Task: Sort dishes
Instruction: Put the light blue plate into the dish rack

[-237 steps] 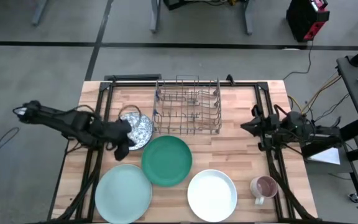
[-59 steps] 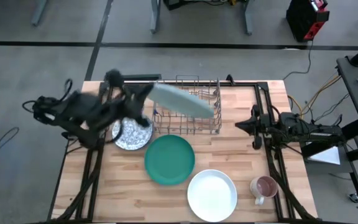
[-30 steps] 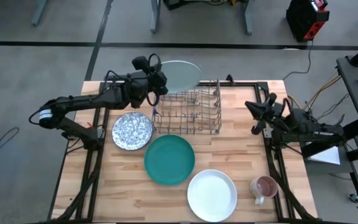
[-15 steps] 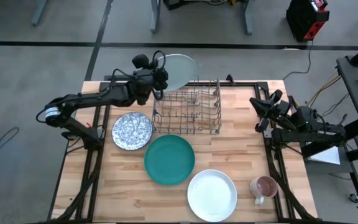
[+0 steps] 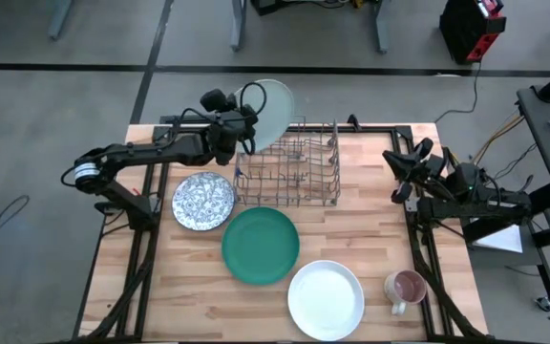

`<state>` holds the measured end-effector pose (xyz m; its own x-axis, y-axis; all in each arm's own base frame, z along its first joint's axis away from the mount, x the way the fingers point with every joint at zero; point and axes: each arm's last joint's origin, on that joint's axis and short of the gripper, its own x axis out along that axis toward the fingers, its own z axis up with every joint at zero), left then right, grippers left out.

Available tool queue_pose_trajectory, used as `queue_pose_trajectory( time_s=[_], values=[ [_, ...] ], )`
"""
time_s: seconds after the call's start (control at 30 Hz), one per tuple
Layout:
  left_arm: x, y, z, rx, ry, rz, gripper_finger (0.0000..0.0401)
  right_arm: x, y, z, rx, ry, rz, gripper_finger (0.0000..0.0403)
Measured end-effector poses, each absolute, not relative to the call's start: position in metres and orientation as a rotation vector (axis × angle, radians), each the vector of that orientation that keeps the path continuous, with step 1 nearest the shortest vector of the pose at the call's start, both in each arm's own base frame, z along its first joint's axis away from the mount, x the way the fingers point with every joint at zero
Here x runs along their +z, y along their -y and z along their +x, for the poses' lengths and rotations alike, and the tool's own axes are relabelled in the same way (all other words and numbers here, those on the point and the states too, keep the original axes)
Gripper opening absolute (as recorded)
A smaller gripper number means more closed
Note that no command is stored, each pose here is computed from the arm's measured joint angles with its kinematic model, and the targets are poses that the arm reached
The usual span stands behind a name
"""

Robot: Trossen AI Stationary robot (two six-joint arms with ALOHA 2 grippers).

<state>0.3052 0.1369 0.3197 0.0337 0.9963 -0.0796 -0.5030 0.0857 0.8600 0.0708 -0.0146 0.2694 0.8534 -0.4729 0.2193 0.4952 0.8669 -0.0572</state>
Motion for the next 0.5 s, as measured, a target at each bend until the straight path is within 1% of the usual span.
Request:
queue_pose_trajectory(
  time_s=[0.5],
  values=[
    [0.3144, -0.1354, 0.3040, 1.346, -0.858, 0.731, 0.0000, 0.2672, 0.0147, 0.0763, -0.509, 0.168, -0.124, 0.0011]
  ],
)
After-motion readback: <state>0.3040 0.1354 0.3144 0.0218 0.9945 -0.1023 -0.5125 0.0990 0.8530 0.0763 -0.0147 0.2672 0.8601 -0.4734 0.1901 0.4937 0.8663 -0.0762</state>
